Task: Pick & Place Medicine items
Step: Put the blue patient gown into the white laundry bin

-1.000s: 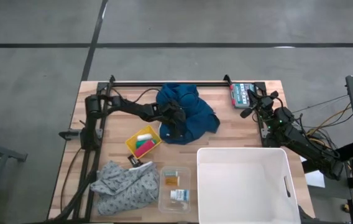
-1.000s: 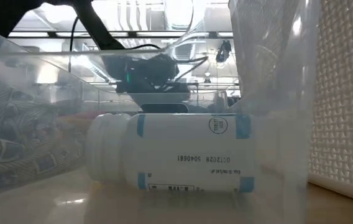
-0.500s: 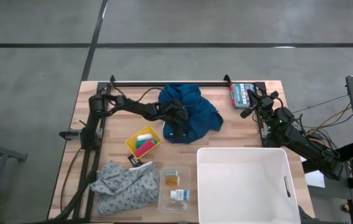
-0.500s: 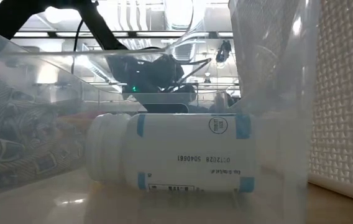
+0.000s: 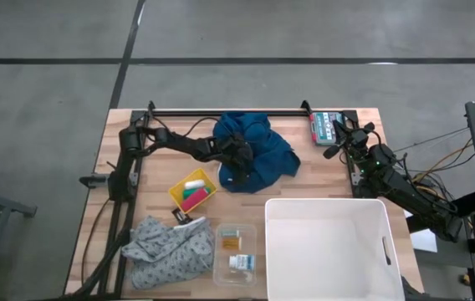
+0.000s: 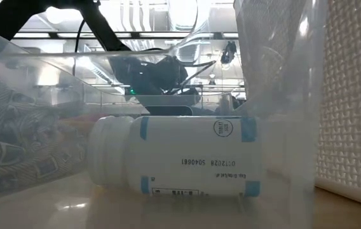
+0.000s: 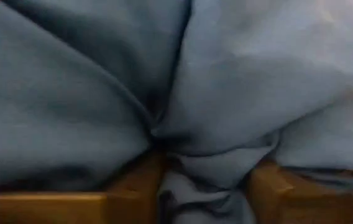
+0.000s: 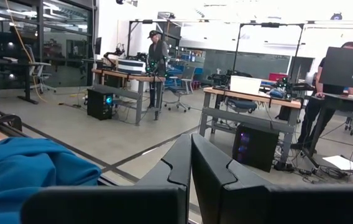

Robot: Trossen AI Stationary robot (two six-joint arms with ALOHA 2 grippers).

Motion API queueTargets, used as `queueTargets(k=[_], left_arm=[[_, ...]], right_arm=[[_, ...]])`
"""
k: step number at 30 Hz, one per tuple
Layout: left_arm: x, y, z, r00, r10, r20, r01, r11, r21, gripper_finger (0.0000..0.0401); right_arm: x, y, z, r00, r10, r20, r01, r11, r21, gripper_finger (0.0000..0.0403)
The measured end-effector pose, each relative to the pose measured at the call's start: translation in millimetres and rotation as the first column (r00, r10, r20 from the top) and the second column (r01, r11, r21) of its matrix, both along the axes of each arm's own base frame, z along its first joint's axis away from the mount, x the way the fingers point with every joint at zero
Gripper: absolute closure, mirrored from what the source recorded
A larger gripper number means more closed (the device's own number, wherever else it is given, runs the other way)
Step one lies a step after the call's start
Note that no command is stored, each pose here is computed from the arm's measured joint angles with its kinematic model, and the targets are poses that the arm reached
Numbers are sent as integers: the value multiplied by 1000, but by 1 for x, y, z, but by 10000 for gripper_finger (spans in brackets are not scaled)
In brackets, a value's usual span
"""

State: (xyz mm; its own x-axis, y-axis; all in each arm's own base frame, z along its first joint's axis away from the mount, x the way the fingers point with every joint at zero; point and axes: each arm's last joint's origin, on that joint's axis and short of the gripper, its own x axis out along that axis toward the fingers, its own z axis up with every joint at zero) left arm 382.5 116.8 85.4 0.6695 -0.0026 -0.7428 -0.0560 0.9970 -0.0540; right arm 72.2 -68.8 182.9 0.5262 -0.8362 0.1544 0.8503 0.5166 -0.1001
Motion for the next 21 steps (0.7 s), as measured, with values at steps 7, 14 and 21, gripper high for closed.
queueTargets(k=[7, 14, 21], left_arm=[[0, 1, 0, 999, 33, -6, -33, 999, -7, 355], [-1, 1, 0, 999, 39, -9, -39, 999, -5, 382], [-1, 1, 4, 999, 35, -4, -35, 999, -2, 382]], right_arm=[[0, 0, 0, 1000, 0, 0, 0, 1000, 0, 394], [0, 0, 0, 1000, 0, 0, 0, 1000, 0, 394], [0, 0, 0, 1000, 0, 1, 0, 1000, 0, 394]])
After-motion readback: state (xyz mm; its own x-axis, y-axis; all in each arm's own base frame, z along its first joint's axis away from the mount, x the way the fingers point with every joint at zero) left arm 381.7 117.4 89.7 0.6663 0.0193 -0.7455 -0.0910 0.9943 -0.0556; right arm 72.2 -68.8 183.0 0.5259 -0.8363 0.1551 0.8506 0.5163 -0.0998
